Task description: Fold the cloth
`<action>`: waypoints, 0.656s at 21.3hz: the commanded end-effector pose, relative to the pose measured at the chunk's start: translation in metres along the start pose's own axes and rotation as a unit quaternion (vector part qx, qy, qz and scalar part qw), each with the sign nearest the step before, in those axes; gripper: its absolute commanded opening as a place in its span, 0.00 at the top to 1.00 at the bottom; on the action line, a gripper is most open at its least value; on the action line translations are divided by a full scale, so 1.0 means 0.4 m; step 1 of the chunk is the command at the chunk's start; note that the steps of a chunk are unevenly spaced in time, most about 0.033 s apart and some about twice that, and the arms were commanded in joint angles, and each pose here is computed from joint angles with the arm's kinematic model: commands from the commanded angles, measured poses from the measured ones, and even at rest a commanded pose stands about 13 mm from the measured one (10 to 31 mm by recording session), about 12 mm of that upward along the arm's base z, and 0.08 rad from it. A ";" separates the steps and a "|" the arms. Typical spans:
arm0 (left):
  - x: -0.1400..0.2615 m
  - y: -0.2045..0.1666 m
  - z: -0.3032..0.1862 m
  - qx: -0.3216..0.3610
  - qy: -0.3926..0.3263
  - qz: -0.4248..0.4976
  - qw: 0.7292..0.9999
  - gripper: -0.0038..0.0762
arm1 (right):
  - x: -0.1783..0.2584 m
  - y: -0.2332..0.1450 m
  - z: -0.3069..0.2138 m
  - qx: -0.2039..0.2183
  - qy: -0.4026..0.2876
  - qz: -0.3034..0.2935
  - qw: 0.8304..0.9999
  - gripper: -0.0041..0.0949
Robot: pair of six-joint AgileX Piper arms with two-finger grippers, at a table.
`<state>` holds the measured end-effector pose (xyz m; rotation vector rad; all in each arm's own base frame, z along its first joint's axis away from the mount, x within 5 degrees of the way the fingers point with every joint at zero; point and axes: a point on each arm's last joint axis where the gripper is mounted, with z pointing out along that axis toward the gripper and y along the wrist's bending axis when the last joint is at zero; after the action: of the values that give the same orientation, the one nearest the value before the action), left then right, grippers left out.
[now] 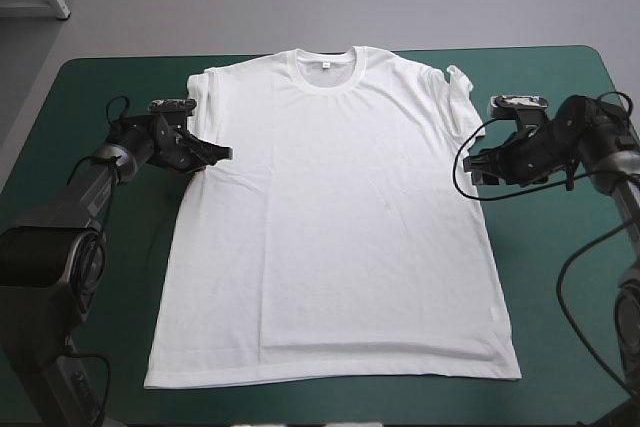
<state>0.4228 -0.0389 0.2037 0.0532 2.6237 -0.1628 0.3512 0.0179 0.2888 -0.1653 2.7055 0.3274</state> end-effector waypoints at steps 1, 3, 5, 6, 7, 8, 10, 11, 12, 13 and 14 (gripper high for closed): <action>-0.010 -0.009 -0.016 0.010 -0.009 -0.009 1.000 0.93 | -0.068 -0.006 -0.011 -0.005 -0.045 0.001 0.999 0.39; -0.009 -0.008 -0.011 0.009 -0.007 -0.010 1.000 0.93 | -0.094 -0.013 0.002 -0.003 -0.052 0.002 0.999 0.39; -0.007 -0.008 -0.006 0.010 -0.005 -0.011 1.000 0.93 | -0.136 -0.020 0.014 -0.001 -0.069 0.002 0.998 0.39; -0.007 -0.008 -0.006 0.010 -0.004 -0.011 1.000 0.93 | -0.150 -0.023 0.019 -0.001 -0.073 0.001 0.997 0.39; -0.008 -0.008 -0.006 0.010 -0.007 -0.011 1.000 0.93 | -0.174 -0.030 0.034 -0.001 -0.077 0.006 0.997 0.39; -0.008 -0.008 -0.006 0.010 -0.007 -0.011 1.000 0.93 | -0.183 -0.033 0.044 -0.001 -0.077 0.009 0.997 0.39; -0.008 -0.008 -0.006 0.010 -0.007 -0.011 1.000 0.93 | -0.197 -0.039 0.080 -0.013 -0.060 0.015 0.998 0.39; -0.008 -0.008 -0.006 0.010 -0.007 -0.011 1.000 0.93 | -0.198 -0.042 0.109 -0.021 -0.045 0.020 0.999 0.39; -0.008 -0.008 -0.006 0.010 -0.007 -0.011 1.000 0.93 | -0.198 -0.043 0.124 -0.024 -0.037 0.021 0.999 0.39; -0.008 -0.008 -0.006 0.010 -0.007 -0.011 1.000 0.93 | -0.193 -0.039 0.153 -0.028 -0.020 0.020 0.999 0.39; -0.008 -0.008 -0.006 0.010 -0.007 -0.011 1.000 0.93 | -0.190 -0.029 0.173 -0.031 -0.009 0.017 0.999 0.39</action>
<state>0.4251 -0.0399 0.2015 0.0394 2.6175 -0.1786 0.4491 0.0207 0.2308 -0.1110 2.7536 0.3984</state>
